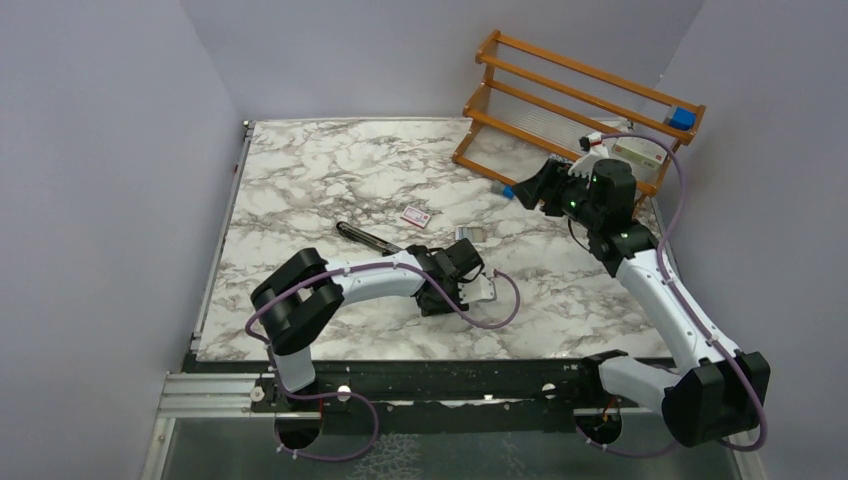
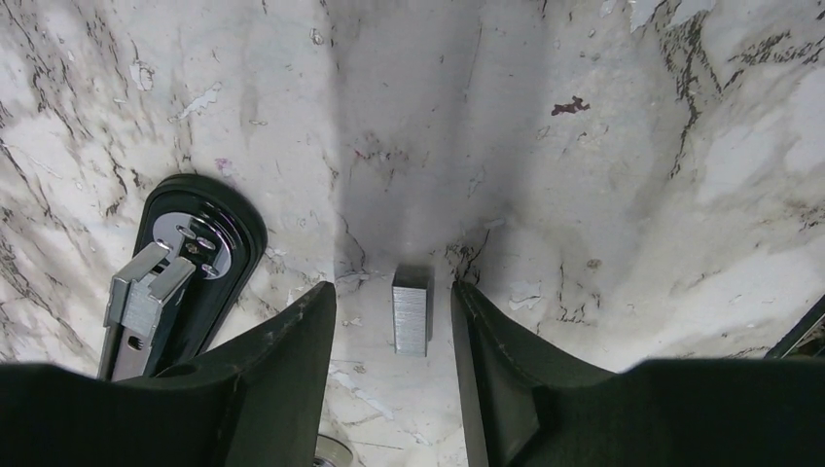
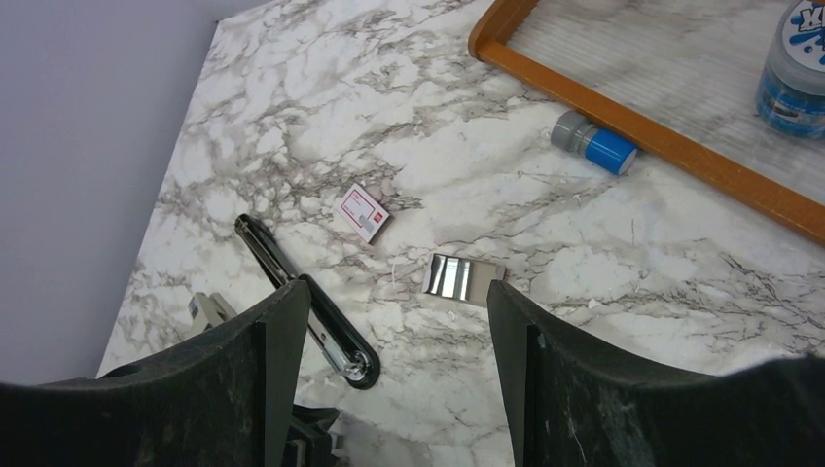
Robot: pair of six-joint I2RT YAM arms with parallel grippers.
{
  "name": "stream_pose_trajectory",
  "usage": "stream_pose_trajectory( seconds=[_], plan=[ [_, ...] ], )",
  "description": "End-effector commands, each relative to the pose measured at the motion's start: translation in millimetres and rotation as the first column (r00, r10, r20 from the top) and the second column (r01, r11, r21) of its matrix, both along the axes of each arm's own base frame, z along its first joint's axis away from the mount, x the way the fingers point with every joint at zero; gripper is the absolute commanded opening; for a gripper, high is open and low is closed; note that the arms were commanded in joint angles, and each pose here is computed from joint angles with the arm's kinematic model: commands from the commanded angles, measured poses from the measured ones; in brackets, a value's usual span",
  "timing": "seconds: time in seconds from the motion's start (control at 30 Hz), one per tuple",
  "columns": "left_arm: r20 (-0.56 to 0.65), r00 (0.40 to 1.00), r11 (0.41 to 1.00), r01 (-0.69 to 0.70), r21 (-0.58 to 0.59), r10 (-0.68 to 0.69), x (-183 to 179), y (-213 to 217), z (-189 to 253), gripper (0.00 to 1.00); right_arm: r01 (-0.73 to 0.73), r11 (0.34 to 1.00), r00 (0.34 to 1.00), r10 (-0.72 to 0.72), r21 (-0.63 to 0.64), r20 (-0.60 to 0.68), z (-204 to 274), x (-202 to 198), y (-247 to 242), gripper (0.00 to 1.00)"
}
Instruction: Load the staples into the stapler
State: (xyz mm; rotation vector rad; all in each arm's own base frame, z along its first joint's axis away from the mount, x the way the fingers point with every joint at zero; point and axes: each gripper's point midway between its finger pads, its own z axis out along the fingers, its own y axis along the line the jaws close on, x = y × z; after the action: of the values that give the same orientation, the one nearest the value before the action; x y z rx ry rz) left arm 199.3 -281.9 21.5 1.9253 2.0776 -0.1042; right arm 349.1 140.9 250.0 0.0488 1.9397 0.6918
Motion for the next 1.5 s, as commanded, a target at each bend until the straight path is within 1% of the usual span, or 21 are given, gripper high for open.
stream_pose_trajectory(
  seconds=[0.0, 0.07, 0.17, 0.23, 0.3, 0.37, 0.43, 0.5, 0.57, 0.63, 0.7, 0.73, 0.8, 0.87, 0.93, 0.97, 1.0, 1.07, 1.13, 1.27, 1.47],
  plan=[
    [0.009, 1.000, 0.999, 0.005, -0.054, -0.005, 0, -11, 8, 0.51, -0.010, 1.000, 0.995, 0.008, 0.018, 0.099, 24, 1, 1, 0.70],
    [0.057, 0.998, 0.993, 0.003, -0.115, 0.003, 10, -20, 25, 0.51, -0.015, 1.000, 0.986, 0.012, 0.020, 0.167, 33, -2, 0, 0.70],
    [0.191, 0.979, 0.967, -0.020, -0.255, 0.071, 39, -33, 68, 0.52, -0.044, 0.999, 0.962, 0.039, 0.011, 0.269, 42, -9, 1, 0.71],
    [0.253, 0.957, 0.921, -0.033, -0.389, 0.141, 56, -41, 102, 0.53, -0.079, 0.997, 0.943, 0.066, 0.024, 0.327, 45, -16, 5, 0.71],
    [0.286, 0.928, 0.851, -0.056, -0.523, 0.237, 72, -42, 137, 0.53, -0.117, 0.992, 0.926, 0.095, 0.038, 0.366, 45, -23, 10, 0.71],
    [0.299, 0.884, 0.749, -0.082, -0.658, 0.360, 90, -32, 179, 0.54, -0.160, 0.987, 0.908, 0.135, 0.031, 0.396, 46, -28, 16, 0.71],
    [0.270, 0.827, 0.631, -0.127, -0.765, 0.493, 108, -13, 211, 0.56, -0.219, 0.976, 0.889, 0.196, 0.008, 0.414, 44, -34, 23, 0.72],
    [0.221, 0.749, 0.508, -0.174, -0.844, 0.625, 125, 14, 238, 0.63, -0.315, 0.948, 0.851, 0.307, -0.054, 0.427, 42, -42, 35, 0.73],
    [0.159, 0.665, 0.391, -0.214, -0.895, 0.729, 139, 42, 256, 0.72, -0.401, 0.910, 0.830, 0.408, -0.102, 0.379, 32, -44, 46, 0.73],
    [0.069, 0.596, 0.279, -0.267, -0.923, 0.800, 151, 67, 265, 0.77, -0.457, 0.880, 0.809, 0.472, -0.130, 0.350, 20, -45, 59, 0.73],
    [-0.023, 0.544, 0.193, -0.336, -0.922, 0.839, 165, 90, 265, 0.77, -0.477, 0.854, 0.790, 0.520, -0.208, 0.323, 8, -46, 80, 0.72],
    [-0.072, 0.515, 0.151, -0.378, -0.913, 0.854, 172, 101, 262, 0.77, -0.490, 0.833, 0.781, 0.550, -0.257, 0.296, -1, -48, 95, 0.72],
    [-0.170, 0.441, 0.059, -0.460, -0.886, 0.881, 187, 129, 252, 0.77, -0.549, 0.770, 0.731, 0.631, -0.324, 0.260, -14, -58, 124, 0.72],
    [-0.247, 0.350, -0.029, -0.525, -0.850, 0.904, 199, 159, 239, 0.77, -0.646, 0.685, 0.648, 0.725, -0.337, 0.233, -26, -73, 148, 0.72],
    [-0.294, 0.275, -0.093, -0.567, -0.819, 0.915, 205, 186, 226, 0.77, -0.731, 0.572, 0.536, 0.819, -0.371, 0.207, -43, -93, 167, 0.72],
    [-0.301, 0.245, -0.108, -0.584, -0.805, 0.922, 207, 197, 219, 0.77, -0.771, 0.497, 0.462, 0.867, -0.399, 0.188, -56, -105, 176, 0.72],
    [-0.302, 0.224, -0.114, -0.597, -0.794, 0.927, 208, 204, 212, 0.77, -0.787, 0.441, 0.409, 0.896, -0.432, 0.170, -69, -115, 183, 0.72],
    [-0.303, 0.195, -0.120, -0.625, -0.771, 0.933, 208, 212, 198, 0.77, -0.801, 0.351, 0.338, 0.934, -0.484, 0.118, -94, -129, 196, 0.72],
    [-0.308, 0.186, -0.119, -0.648, -0.752, 0.933, 207, 213, 185, 0.77, -0.832, 0.271, 0.277, 0.959, -0.485, 0.060, -117, -137, 202, 0.71],
    [-0.314, 0.174, -0.125, -0.662, -0.739, 0.933, 206, 215, 172, 0.77, -0.862, 0.164, 0.193, 0.981, -0.480, -0.011, -155, -148, 205, 0.70],
    [-0.294, 0.161, -0.110, -0.681, -0.724, 0.942, 208, 219, 168, 0.77, -0.846, 0.107, 0.147, 0.989, -0.523, -0.035, -187, -150, 203, 0.66]
  ],
)
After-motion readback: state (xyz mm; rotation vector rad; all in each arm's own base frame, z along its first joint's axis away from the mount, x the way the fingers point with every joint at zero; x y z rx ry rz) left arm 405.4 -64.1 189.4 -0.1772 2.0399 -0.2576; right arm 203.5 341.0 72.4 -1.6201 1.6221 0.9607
